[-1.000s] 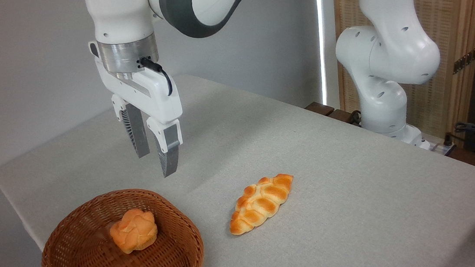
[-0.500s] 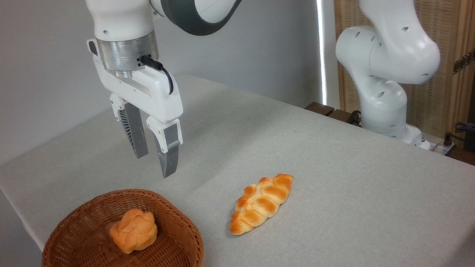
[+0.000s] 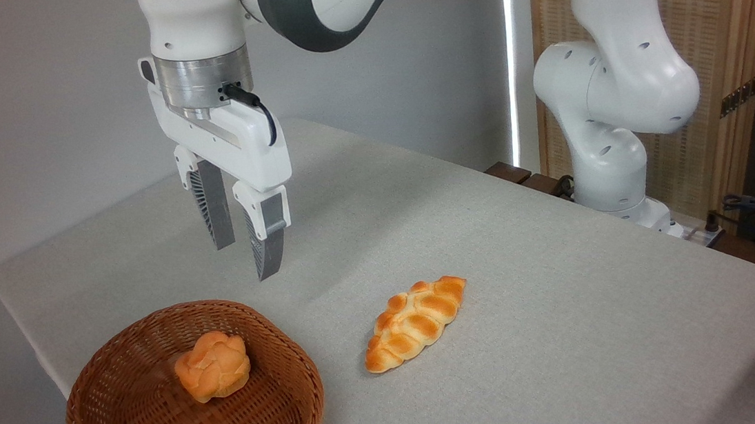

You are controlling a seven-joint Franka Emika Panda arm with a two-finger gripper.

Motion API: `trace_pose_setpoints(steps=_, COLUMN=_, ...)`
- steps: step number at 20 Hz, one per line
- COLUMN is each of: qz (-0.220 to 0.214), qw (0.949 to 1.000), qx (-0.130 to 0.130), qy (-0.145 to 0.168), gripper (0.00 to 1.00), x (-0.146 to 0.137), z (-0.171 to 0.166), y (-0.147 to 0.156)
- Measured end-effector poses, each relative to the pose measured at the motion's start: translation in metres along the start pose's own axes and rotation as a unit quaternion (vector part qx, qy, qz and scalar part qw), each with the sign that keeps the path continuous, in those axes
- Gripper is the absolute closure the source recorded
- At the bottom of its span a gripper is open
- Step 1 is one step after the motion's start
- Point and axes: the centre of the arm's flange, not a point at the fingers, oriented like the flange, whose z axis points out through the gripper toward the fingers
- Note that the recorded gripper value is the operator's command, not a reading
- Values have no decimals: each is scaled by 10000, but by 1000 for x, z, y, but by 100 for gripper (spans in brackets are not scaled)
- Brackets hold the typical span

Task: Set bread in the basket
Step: 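Move the open gripper over the braided roll and lower onto it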

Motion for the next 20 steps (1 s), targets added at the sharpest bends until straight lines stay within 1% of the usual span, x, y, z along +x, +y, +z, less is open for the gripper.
trace_pose_setpoints(steps=3, qz=-184, qw=9998, qx=-10, qy=-61, gripper=0, x=-15, z=-3, y=-15)
trace_pose_setpoints(steps=5, qz=-343, qw=9992, qx=-17, qy=-192, gripper=0, x=-35, z=-1, y=-27)
trace_pose_setpoints(steps=7, qz=-446, qw=9983, qx=3, qy=-386, gripper=0, x=-58, z=5, y=-33)
trace_pose_setpoints(steps=10, qz=-494, qw=9964, qx=-30, qy=-691, gripper=0, x=-83, z=25, y=-32)
trace_pose_setpoints(steps=13, qz=-632, qw=9936, qx=-146, qy=-921, gripper=0, x=-111, z=48, y=-34)
trace_pose_setpoints(steps=14, qz=-658, qw=9929, qx=-148, qy=-979, gripper=0, x=-120, z=57, y=-35)
trace_pose_setpoints(steps=17, qz=-660, qw=9920, qx=-134, qy=-1072, gripper=0, x=-135, z=85, y=-33)
trace_pose_setpoints(steps=20, qz=-631, qw=9920, qx=-141, qy=-1085, gripper=0, x=-139, z=99, y=-28)
